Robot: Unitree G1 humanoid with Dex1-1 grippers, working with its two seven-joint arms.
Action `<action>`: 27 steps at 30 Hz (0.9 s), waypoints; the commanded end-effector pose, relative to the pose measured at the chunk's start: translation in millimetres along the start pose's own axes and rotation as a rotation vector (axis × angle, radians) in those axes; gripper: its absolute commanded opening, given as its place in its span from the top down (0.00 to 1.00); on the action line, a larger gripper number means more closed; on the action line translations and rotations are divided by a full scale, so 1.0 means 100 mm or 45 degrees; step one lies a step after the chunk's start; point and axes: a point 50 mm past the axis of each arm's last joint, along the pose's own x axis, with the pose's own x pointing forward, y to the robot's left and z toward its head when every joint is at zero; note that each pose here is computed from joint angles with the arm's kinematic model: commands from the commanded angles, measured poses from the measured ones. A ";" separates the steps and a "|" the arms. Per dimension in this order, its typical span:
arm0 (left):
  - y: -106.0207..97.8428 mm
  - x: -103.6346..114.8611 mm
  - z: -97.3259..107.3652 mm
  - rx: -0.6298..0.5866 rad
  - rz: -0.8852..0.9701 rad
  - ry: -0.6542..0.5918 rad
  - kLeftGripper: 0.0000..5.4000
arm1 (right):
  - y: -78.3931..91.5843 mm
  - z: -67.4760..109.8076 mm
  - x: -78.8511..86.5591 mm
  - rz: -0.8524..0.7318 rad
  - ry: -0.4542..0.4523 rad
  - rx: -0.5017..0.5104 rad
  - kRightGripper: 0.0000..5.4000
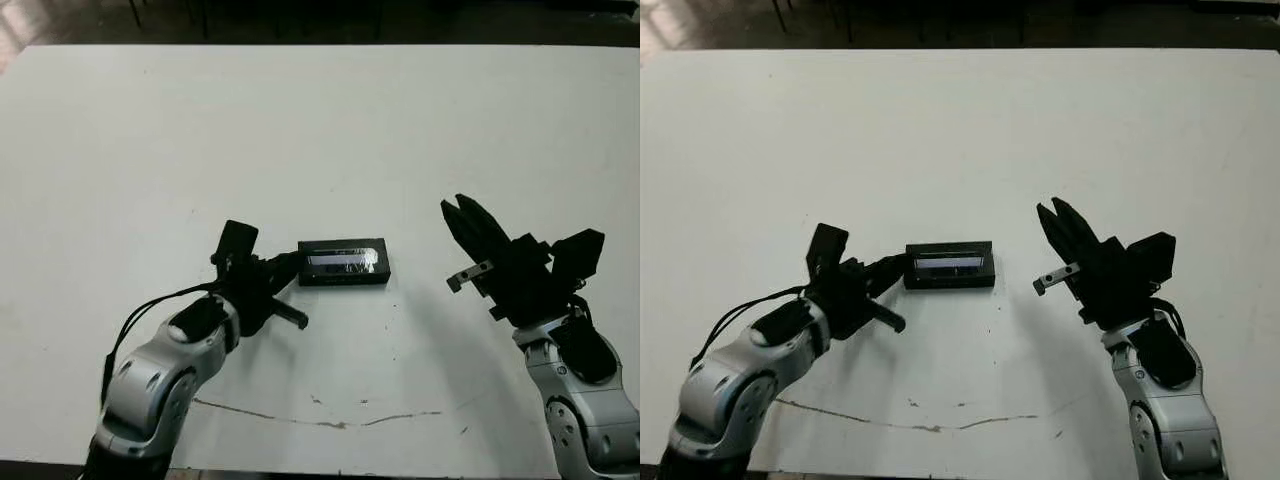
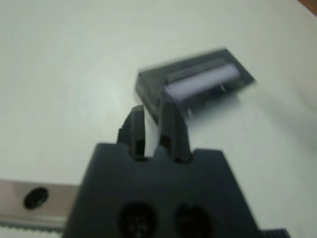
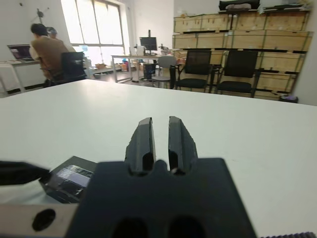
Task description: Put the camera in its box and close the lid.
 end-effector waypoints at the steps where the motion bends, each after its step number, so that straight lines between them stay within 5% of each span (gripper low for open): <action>1: 0.07 -0.14 -0.11 -0.049 0.015 0.091 0.99 | -0.01 -0.04 -0.04 -0.002 0.035 0.007 1.00; 8: 0.48 -0.38 0.31 -0.031 0.324 -0.386 0.99 | -0.03 -0.02 -0.04 -0.040 0.025 -0.038 1.00; 15: 0.80 -0.48 0.61 0.307 0.732 -0.937 0.99 | -0.07 -0.01 0.04 -0.179 0.002 -0.069 1.00; 21: 0.87 -0.37 0.69 0.387 0.838 -1.068 0.99 | -0.13 -0.06 0.17 -0.291 -0.011 -0.033 1.00; 27: 0.78 -0.23 0.62 0.318 0.823 -1.038 0.99 | -0.18 -0.04 0.25 -0.391 0.018 -0.051 1.00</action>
